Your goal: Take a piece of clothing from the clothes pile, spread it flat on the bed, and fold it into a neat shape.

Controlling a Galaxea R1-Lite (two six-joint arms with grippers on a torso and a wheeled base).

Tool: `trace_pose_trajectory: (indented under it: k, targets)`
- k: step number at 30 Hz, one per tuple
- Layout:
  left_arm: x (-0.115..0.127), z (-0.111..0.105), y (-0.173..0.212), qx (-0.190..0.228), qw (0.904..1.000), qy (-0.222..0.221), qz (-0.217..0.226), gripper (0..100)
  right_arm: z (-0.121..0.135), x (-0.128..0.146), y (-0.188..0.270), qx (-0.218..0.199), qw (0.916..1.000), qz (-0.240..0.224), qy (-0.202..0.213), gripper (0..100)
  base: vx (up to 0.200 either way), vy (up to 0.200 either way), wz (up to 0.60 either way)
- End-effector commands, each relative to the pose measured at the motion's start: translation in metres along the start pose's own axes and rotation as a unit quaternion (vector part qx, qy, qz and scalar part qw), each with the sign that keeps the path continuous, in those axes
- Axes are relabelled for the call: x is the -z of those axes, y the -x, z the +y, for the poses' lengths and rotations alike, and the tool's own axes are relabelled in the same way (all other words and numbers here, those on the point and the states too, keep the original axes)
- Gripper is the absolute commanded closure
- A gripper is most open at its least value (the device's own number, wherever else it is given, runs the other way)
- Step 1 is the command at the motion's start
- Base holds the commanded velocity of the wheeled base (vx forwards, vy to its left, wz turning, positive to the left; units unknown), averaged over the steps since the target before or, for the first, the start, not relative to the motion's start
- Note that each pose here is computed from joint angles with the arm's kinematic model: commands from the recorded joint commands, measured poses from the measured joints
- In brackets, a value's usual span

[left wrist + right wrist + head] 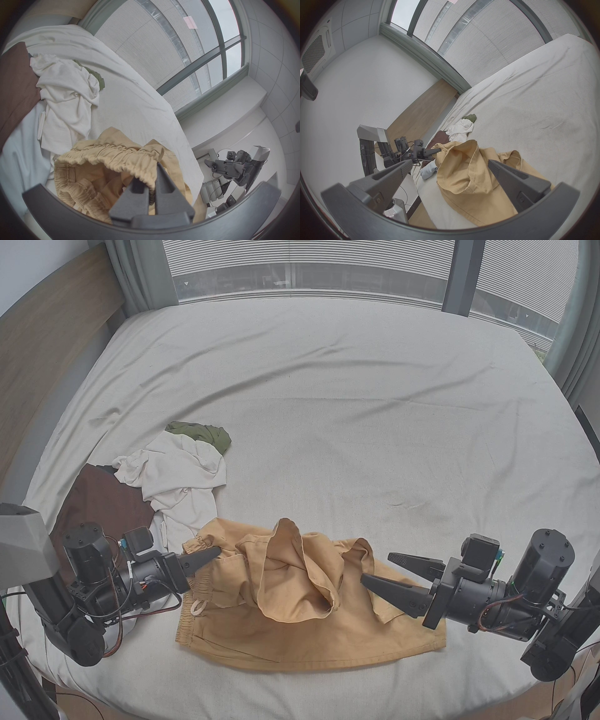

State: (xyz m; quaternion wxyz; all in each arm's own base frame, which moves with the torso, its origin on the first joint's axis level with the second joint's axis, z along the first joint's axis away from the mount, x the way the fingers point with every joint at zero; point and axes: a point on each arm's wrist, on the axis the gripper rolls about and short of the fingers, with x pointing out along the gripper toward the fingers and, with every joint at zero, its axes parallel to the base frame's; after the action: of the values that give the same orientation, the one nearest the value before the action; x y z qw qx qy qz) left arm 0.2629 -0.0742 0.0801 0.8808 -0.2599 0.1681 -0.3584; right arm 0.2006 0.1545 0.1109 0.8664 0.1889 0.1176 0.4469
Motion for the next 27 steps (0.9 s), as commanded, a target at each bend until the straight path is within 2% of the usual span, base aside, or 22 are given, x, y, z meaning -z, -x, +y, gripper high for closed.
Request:
trace_pose_trajectory:
  k: [1,6,10,16,27]
  targets:
    - [-0.004,-0.015,0.010,0.016,0.9998,-0.011,-0.008,100,-0.001,0.004,-0.004,-0.002,1.0000,0.009,-0.003,0,0.000,0.000,0.00]
    - [-0.005,-0.018,0.014,0.019,0.9997,-0.013,-0.010,100,0.003,0.004,-0.019,-0.019,0.9998,0.003,-0.003,0,0.000,0.000,0.00]
    - [-0.003,-0.017,0.014,0.017,0.9998,-0.012,-0.006,100,0.000,0.000,-0.049,-0.035,0.9987,-0.009,-0.036,0,0.000,0.000,0.00]
    - [0.002,-0.021,0.013,0.023,0.9997,-0.011,0.004,100,-0.014,0.011,-0.082,-0.023,0.9982,0.018,-0.053,0,0.000,0.000,0.00]
    - [0.006,-0.021,0.013,0.023,0.9996,-0.007,0.014,100,-0.025,0.011,-0.119,-0.018,0.9964,0.024,-0.080,0,0.000,0.000,0.00]
